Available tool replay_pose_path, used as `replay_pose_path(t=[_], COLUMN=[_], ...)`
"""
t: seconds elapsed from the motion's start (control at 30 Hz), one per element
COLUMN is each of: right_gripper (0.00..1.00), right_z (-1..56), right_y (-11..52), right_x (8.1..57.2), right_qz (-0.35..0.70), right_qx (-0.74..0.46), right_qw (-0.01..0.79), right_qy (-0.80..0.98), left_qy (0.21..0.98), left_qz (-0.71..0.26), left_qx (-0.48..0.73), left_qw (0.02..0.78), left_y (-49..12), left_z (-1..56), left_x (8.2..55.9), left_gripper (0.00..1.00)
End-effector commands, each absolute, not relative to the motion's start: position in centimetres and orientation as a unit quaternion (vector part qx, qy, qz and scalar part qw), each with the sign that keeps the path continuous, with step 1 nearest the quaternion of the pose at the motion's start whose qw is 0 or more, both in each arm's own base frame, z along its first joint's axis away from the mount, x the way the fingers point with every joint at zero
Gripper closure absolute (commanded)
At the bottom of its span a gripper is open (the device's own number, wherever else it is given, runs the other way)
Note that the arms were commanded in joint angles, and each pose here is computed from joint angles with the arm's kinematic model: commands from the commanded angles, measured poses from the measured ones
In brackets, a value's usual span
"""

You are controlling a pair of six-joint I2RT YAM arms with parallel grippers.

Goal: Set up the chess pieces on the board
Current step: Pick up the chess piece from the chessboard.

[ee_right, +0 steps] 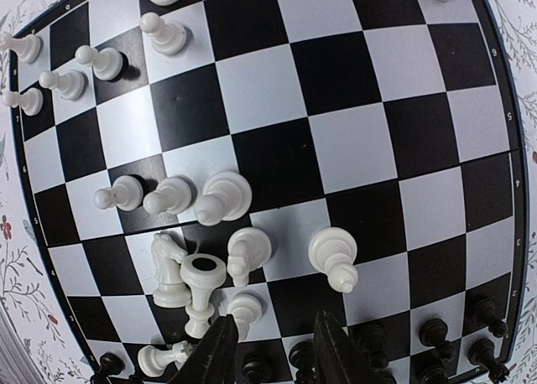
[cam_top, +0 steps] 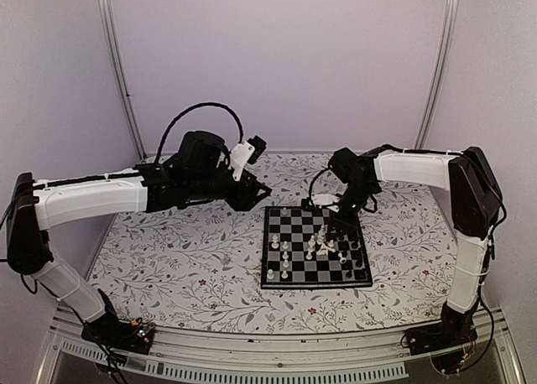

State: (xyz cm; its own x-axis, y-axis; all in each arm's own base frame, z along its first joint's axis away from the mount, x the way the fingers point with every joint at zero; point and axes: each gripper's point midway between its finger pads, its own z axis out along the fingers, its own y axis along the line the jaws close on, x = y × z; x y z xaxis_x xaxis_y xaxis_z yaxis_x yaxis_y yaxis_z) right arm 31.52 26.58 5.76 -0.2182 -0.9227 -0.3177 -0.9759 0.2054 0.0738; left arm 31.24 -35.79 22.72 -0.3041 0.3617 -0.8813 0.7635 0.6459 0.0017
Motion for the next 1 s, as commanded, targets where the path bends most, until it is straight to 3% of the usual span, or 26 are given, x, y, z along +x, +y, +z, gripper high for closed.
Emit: replay_pose_path(t=[0.0, 0.53, 0.73, 0.97], right_gripper=[0.65, 0.65, 0.72, 0.89], right_z=[5.2, 3.9, 3.5, 4.3], right_y=[26.7, 26.2, 25.9, 26.2], right_x=[30.6, 30.4, 30.5, 30.8], right_qz=[0.144, 0.137, 0.13, 0.132], right_qx=[-0.62, -0.615, -0.613, -0.612], right_qw=[0.086, 0.066, 0.061, 0.065], right_qy=[0.767, 0.773, 0.777, 0.777], left_qy=[0.767, 0.77, 0.771, 0.771], left_qz=[-0.223, -0.219, -0.213, -0.213], left_qx=[0.369, 0.371, 0.372, 0.372], left_qw=[0.475, 0.471, 0.47, 0.47], left_y=[-36.8, -36.9, -36.6, -36.6], left_z=[23.9, 23.1, 22.8, 22.7], left_x=[31.1, 31.2, 31.2, 31.2], left_gripper=[0.43, 0.43, 0.43, 0.43])
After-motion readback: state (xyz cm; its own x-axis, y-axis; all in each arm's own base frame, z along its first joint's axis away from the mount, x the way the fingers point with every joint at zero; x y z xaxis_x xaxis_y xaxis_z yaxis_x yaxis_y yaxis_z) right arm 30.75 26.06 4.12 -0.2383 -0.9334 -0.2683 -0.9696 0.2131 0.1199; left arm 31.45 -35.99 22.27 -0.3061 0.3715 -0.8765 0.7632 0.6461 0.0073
